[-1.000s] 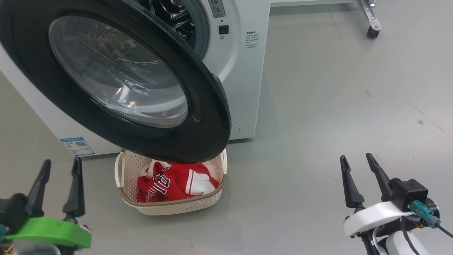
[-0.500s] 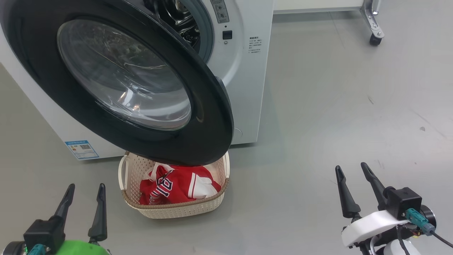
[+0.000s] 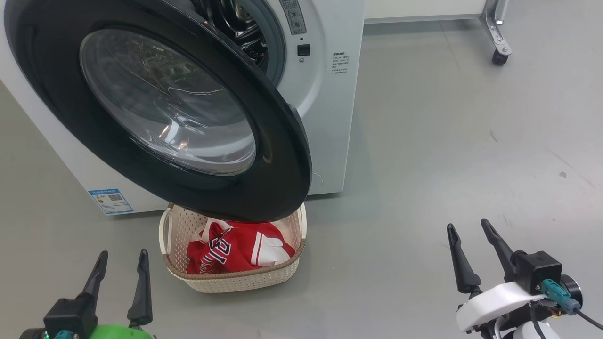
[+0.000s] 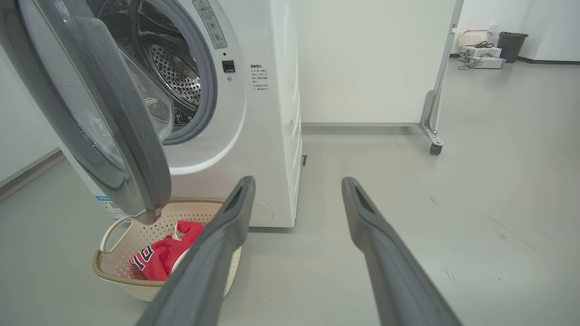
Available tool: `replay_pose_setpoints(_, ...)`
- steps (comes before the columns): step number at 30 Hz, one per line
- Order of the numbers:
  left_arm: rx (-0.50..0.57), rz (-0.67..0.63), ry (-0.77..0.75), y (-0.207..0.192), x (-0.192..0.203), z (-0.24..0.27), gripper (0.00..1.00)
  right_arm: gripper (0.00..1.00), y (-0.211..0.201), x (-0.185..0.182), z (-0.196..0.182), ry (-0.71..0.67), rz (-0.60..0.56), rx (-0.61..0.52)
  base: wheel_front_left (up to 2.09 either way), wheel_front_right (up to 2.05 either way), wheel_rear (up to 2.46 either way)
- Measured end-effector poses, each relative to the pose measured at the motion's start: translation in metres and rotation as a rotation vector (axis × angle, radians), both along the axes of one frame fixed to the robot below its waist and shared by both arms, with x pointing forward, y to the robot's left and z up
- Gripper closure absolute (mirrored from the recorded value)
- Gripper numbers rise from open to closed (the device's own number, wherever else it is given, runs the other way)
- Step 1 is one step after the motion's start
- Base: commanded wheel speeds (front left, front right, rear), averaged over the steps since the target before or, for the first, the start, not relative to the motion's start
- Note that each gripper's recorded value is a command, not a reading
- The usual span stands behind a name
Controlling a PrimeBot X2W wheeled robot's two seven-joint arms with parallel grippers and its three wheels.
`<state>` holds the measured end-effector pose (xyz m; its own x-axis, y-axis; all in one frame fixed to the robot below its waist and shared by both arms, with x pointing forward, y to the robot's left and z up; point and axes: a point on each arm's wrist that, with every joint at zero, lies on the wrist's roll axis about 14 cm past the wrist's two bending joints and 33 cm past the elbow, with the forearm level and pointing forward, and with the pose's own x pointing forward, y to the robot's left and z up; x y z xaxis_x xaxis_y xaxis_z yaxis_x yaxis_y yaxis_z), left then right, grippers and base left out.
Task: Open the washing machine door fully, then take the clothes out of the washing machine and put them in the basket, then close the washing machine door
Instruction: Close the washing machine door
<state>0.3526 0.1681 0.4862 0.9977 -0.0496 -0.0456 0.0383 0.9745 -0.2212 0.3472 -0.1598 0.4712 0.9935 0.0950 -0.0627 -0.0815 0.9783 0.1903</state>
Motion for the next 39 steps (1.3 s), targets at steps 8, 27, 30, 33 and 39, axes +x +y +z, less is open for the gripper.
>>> replay_pose_setpoints(8, -0.001, 0.01, -0.003, -0.001, 0.0, 0.0, 0.0, 0.02, -0.001, 0.0, 0.002, -0.005, 0.003, -0.01, 0.0, 0.0, 0.0)
replay_pose_setpoints(27, 0.013, 0.019, 0.01, -0.003, 0.001, -0.007, 0.0, 1.0, 0.004, 0.007, -0.002, 0.022, 0.015, 0.01, 0.0, 0.0, 0.0)
replay_pose_setpoints(30, 0.019, 0.02, 0.015, -0.003, 0.0, -0.009, 0.0, 1.0, 0.006, 0.015, 0.001, 0.012, 0.027, 0.007, 0.0, 0.0, 0.0)
replay_pose_setpoints(33, 0.021, 0.016, 0.011, -0.005, 0.002, -0.008, 0.0, 1.0, 0.012, 0.026, 0.006, -0.001, 0.058, 0.0, 0.0, 0.0, 0.0)
replay_pose_setpoints(39, 0.02, 0.019, -0.015, -0.006, 0.006, 0.0, 0.0, 1.0, 0.019, 0.049, 0.011, -0.008, 0.111, -0.032, 0.0, 0.0, 0.0)
